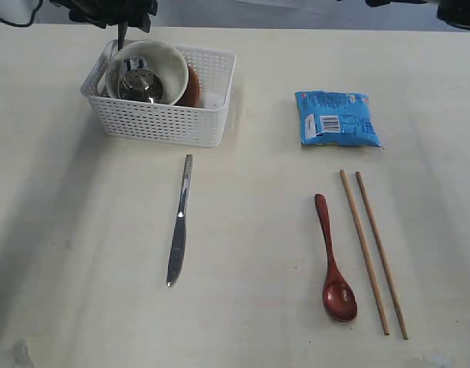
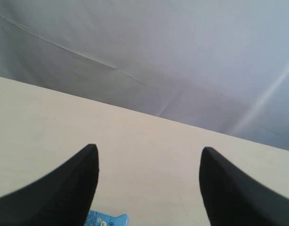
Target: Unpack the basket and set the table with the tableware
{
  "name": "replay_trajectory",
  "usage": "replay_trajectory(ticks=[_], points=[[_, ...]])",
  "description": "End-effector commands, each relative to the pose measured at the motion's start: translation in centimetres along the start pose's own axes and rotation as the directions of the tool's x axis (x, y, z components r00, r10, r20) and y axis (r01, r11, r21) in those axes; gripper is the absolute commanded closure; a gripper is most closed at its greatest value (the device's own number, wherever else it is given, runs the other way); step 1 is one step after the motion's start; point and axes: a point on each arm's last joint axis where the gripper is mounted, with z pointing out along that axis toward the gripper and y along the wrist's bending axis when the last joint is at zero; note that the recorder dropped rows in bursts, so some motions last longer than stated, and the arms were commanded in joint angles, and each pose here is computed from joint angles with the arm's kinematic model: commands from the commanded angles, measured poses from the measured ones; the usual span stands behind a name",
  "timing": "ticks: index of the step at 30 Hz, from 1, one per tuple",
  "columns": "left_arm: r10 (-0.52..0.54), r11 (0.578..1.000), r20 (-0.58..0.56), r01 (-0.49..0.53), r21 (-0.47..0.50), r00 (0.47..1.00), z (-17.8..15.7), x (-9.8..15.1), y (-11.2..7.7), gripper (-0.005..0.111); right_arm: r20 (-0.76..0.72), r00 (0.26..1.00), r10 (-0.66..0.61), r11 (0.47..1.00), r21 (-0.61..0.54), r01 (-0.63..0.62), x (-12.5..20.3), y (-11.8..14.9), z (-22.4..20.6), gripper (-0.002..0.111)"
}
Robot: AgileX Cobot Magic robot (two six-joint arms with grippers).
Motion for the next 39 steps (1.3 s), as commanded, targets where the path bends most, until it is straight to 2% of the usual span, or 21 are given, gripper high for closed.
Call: replay_trajectory(ticks=[1,3,8,14,22,24,26,27,30,39], points=[[0.005,1.0,0.038,-0.005,-0.005,0.999,-0.2,-0.5,-0.1,0.033,0.006,1.0,0.003,1.0,-0.001,-0.003,0.0,-0.2,-0.1,0.05],[0.005,1.0,0.061,-0.005,-0.007,0.998,-0.2,-0.7,-0.1,0.035,0.006,1.0,0.003,1.0,-0.001,-0.003,0.0,-0.2,-0.1,0.05],[0.005,1.0,0.06,-0.004,-0.008,0.998,0.2,-0.6,0.0,0.05,0.006,1.0,0.003,1.0,-0.001,-0.003,0.0,-0.2,-0.1,0.05],[0.001,1.0,0.025,-0.001,-0.009,1.0,1.7,0.4,0.2,0.05,0.006,1.0,0.003,1.0,-0.001,-0.003,0.0,-0.2,-0.1,0.05],[0.001,1.0,0.029,-0.001,-0.01,1.0,1.8,0.4,0.2,0.05,0.008,1.0,-0.001,1.0,-0.001,0.001,0.0,-0.2,-0.1,0.05],[0.001,1.0,0.032,-0.001,-0.01,0.999,1.7,0.3,0.2,0.055,0.008,1.0,-0.001,1.0,-0.001,0.001,0.0,-0.2,-0.1,0.05],[0.001,1.0,0.032,-0.001,-0.01,0.999,1.7,0.3,0.2,0.071,0.008,1.0,0.002,1.0,-0.001,-0.002,0.0,-0.2,-0.1,0.05],[0.001,1.0,0.032,-0.001,-0.01,0.999,1.7,0.3,0.2,0.083,0.008,1.0,0.003,1.0,-0.001,-0.003,0.0,-0.2,-0.1,0.05],[0.001,1.0,0.032,-0.001,-0.01,0.999,1.7,0.3,0.2,0.099,0.008,1.0,0.003,1.0,-0.001,-0.003,0.0,-0.2,-0.1,0.05],[0.004,1.0,0.053,-0.003,-0.009,0.999,0.8,-0.3,0.1,0.101,0.01,1.0,0.0,1.0,0.0,0.0,0.0,-0.2,-0.1,0.05]])
